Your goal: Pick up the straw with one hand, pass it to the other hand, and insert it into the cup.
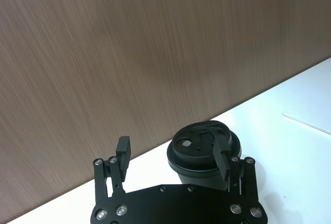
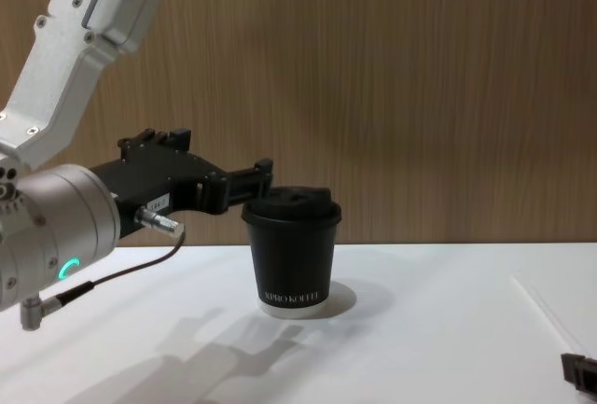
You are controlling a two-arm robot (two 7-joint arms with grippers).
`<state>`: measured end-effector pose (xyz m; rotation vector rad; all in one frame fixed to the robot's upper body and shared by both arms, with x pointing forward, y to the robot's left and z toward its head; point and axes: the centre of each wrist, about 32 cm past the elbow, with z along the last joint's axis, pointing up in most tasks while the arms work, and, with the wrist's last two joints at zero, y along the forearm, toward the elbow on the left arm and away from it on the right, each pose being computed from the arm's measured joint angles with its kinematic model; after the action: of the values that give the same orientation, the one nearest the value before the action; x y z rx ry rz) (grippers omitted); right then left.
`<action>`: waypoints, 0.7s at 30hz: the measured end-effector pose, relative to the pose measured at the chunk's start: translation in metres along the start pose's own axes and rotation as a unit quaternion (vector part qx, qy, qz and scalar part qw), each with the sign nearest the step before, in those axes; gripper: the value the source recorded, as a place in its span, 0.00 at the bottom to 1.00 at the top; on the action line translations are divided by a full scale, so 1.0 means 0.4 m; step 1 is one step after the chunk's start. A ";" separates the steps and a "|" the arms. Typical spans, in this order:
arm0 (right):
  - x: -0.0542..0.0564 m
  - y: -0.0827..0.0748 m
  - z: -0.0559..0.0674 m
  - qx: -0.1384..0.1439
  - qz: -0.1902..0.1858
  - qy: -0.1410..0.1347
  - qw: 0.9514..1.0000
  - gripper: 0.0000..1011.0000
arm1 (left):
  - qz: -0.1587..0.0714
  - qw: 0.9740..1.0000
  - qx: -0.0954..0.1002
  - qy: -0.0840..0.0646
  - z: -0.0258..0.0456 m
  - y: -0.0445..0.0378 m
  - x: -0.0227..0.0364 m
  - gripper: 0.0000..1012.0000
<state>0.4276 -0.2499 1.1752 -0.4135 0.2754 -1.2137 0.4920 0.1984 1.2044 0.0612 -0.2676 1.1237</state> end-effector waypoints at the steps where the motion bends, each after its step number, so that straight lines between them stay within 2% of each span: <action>1: 0.000 0.000 0.000 0.000 0.000 0.000 1.000 0.39 | 0.000 1.000 0.000 0.000 0.000 0.000 0.000 0.99; 21: 0.000 0.000 0.000 0.000 0.000 0.000 1.000 0.27 | 0.000 1.000 0.000 0.000 0.000 0.000 0.000 0.99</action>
<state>0.4276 -0.2499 1.1752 -0.4136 0.2754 -1.2138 0.4920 0.1984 1.2044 0.0611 -0.2676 1.1237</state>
